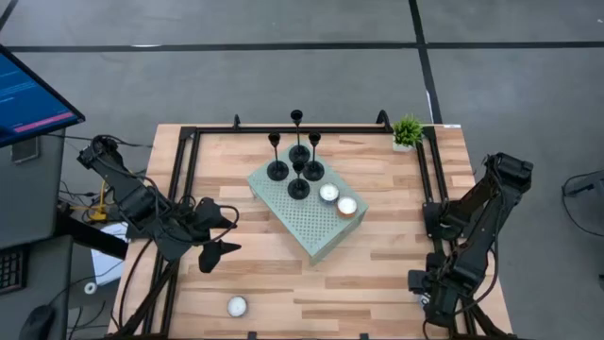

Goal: Pick & Place candle stick holders
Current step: Put the blue scented candle on the shelf

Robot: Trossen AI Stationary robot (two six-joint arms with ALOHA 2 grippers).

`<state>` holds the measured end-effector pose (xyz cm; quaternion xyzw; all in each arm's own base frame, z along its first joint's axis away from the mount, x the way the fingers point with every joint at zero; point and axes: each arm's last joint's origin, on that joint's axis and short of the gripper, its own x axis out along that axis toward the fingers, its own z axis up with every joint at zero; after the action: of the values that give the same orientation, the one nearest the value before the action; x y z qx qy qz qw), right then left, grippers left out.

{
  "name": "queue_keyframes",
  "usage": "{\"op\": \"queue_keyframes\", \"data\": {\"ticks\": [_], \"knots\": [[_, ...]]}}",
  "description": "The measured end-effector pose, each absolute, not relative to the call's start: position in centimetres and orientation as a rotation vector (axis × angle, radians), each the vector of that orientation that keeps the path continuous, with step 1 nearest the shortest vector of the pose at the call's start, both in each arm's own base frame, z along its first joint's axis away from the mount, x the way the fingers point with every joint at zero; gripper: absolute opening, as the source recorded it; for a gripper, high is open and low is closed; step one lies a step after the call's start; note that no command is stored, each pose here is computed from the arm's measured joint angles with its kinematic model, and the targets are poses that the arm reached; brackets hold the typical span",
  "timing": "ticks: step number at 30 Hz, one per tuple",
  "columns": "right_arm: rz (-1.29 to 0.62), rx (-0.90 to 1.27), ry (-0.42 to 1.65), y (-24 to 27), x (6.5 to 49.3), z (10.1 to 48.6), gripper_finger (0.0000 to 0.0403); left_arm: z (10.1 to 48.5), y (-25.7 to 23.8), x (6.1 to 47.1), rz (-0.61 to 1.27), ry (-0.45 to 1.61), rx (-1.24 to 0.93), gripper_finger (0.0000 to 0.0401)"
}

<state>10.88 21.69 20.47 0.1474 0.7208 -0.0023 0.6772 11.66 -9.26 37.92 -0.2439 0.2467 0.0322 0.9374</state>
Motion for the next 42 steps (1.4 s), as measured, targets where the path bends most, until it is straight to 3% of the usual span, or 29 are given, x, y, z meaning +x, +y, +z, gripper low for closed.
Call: {"op": "queue_keyframes", "data": {"ticks": [20, 33, 42], "knots": [[-0.01, 0.427, 1.597, 21.1, 10.4, 16.7, 0.0359, 37.9, -9.2, 11.7, 0.074, 0.497, -0.496, 0.03], [-0.038, 0.403, 1.703, 23.5, 9.9, 13.3, 0.0357, 38.0, -9.1, 11.6, 0.067, 0.496, -0.495, 0.03], [-0.054, 0.367, 1.69, 23.9, 10.2, 13.7, 0.0277, 38.3, -8.7, 11.1, 0.055, 0.48, -0.494, 0.03]]}}
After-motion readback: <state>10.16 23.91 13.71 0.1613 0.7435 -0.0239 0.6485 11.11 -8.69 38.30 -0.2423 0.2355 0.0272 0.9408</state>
